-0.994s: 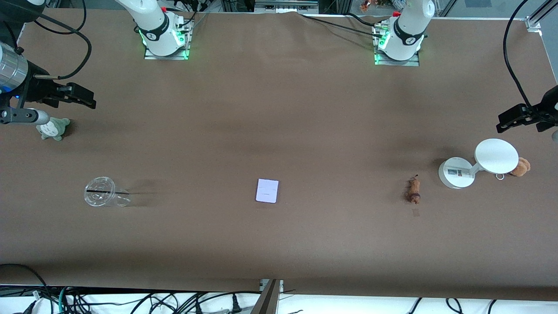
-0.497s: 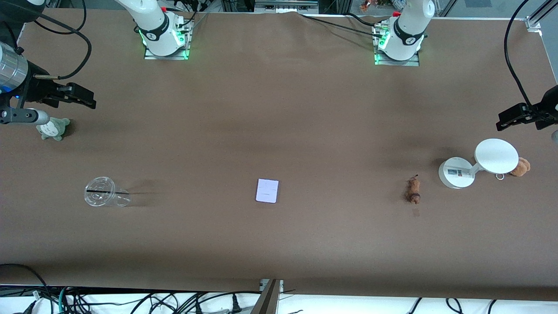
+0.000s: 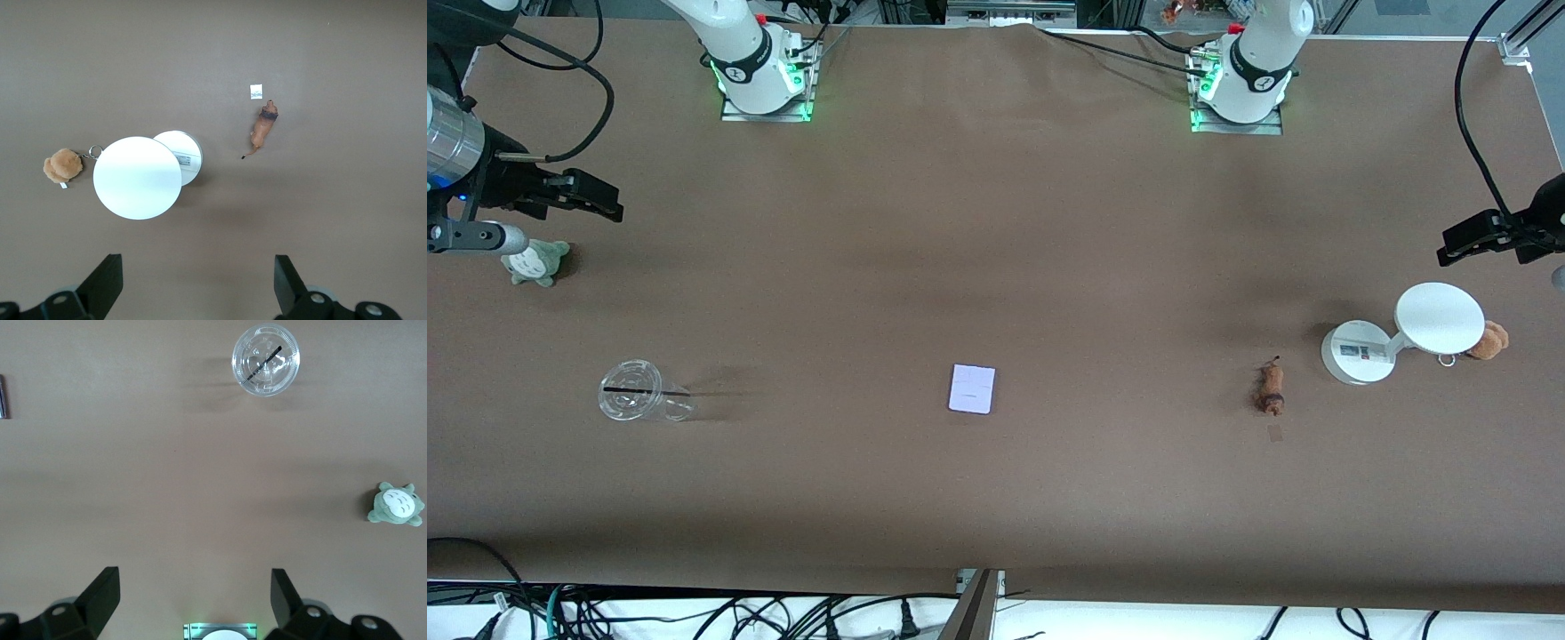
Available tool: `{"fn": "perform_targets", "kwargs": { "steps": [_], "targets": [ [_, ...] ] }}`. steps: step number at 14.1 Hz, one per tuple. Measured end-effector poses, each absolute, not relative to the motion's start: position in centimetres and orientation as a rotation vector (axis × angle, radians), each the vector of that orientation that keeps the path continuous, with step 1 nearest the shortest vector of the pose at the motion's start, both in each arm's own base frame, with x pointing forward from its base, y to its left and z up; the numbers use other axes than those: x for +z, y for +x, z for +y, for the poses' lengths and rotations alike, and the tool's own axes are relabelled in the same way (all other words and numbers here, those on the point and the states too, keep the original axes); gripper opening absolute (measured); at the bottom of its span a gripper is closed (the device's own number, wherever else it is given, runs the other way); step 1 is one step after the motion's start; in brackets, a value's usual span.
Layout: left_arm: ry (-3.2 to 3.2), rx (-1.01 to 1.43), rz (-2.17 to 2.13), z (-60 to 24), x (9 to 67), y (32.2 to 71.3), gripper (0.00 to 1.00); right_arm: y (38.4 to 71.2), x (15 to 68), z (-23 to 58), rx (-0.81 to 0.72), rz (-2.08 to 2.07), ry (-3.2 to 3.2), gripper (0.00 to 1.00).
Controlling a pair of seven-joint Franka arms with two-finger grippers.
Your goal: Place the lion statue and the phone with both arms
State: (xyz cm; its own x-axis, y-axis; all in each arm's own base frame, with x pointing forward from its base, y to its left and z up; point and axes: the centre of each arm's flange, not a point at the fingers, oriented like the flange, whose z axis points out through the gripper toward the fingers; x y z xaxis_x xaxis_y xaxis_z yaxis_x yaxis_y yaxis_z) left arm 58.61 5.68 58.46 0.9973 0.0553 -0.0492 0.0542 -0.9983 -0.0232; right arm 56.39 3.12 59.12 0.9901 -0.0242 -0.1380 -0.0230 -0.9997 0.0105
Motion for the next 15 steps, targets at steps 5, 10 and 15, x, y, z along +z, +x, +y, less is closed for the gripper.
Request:
{"fn": "perform_targets", "kwargs": {
  "steps": [5, 10, 15],
  "targets": [
    [-3.110, 0.087, -0.077, 5.14, 58.13, 58.79, 1.00, 56.42, 59.06, 3.13, -0.218, -0.037, 3.125, 1.00],
    [-3.118, 0.078, -0.096, 5.41, 58.44, 58.69, 1.00, 56.56, 58.83, 3.15, -0.224, -0.037, 3.124, 1.00],
    [-3.123, 0.071, -0.099, 5.41, 58.61, 58.67, 1.00, 56.63, 58.86, 3.15, -0.222, -0.037, 3.124, 1.00]
  ]
}}
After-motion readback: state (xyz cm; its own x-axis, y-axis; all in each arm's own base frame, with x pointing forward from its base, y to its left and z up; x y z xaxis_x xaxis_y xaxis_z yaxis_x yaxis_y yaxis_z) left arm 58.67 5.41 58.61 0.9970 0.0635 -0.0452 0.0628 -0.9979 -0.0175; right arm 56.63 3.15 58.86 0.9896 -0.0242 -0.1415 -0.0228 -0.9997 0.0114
